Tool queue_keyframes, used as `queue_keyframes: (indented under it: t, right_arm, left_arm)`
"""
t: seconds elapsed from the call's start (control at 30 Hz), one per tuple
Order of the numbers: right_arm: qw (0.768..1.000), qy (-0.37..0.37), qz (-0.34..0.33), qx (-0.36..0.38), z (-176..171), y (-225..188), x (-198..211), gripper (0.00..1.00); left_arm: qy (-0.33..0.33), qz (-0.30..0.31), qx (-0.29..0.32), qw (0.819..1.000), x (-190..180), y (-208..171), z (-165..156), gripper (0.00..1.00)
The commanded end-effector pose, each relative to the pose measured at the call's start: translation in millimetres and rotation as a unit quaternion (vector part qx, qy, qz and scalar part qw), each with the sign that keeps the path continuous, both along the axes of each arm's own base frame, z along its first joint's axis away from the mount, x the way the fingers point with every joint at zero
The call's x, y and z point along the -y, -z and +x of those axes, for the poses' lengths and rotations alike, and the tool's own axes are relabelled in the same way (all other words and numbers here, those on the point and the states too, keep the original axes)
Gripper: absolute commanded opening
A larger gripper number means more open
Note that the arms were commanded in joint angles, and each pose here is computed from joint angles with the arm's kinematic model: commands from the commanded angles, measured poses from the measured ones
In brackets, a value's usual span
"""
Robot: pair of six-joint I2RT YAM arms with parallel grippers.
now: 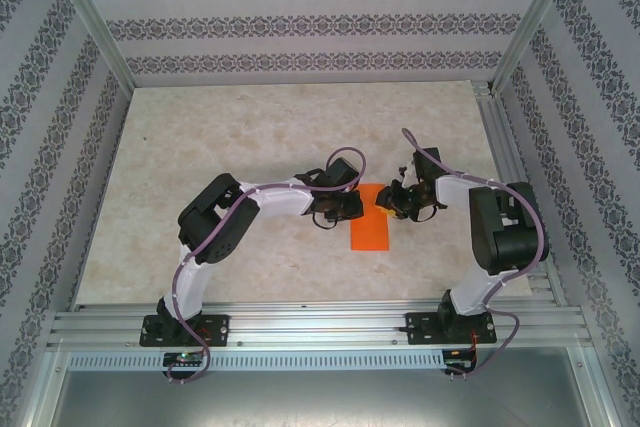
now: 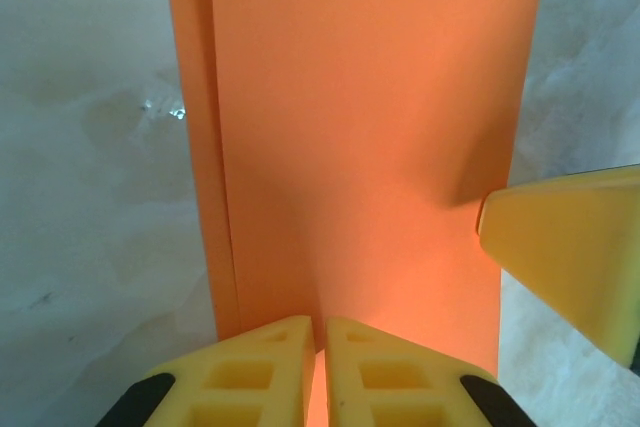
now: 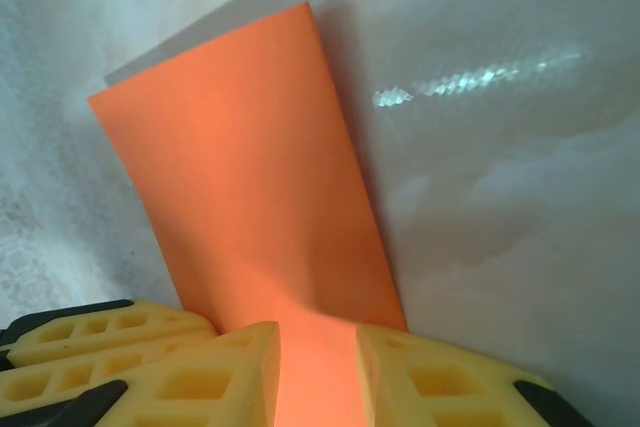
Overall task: Fold a paper plane with a square sheet of paper (pick it up from the middle)
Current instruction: Fold the square sheet of paper in half at the center of the table.
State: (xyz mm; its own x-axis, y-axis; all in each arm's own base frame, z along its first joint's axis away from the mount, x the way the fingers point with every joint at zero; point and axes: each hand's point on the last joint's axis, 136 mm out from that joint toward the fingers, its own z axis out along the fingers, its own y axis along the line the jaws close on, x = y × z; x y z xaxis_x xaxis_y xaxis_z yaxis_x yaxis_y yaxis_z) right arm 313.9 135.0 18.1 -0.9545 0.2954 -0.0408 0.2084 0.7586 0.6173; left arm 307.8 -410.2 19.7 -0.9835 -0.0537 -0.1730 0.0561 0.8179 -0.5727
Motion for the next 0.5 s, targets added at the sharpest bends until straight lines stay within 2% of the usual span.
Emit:
queue_keyframes:
  t: [0.0,0.13,0.33,0.47]
  right_arm:
    - [0.999,-0.005,0.0,0.034,11,-22,0,0.29]
    - [0.998,0.0,0.005,0.063,31,-44,0,0.3]
    - [0.999,0.006,0.006,0.05,47,-28,0,0.29]
    - [1.0,0.008,0.002,0.023,43,-1,1,0.28]
  left_arm:
    - [0.01,0.072,-0.035,0.997,-21,41,-22,0.15]
    - [0.01,0.071,-0.034,0.997,-20,40,-21,0.15]
    - [0.011,0.073,-0.034,0.997,-20,40,-21,0.16]
    - [0.011,0.075,-0.035,0.997,-22,41,-22,0.16]
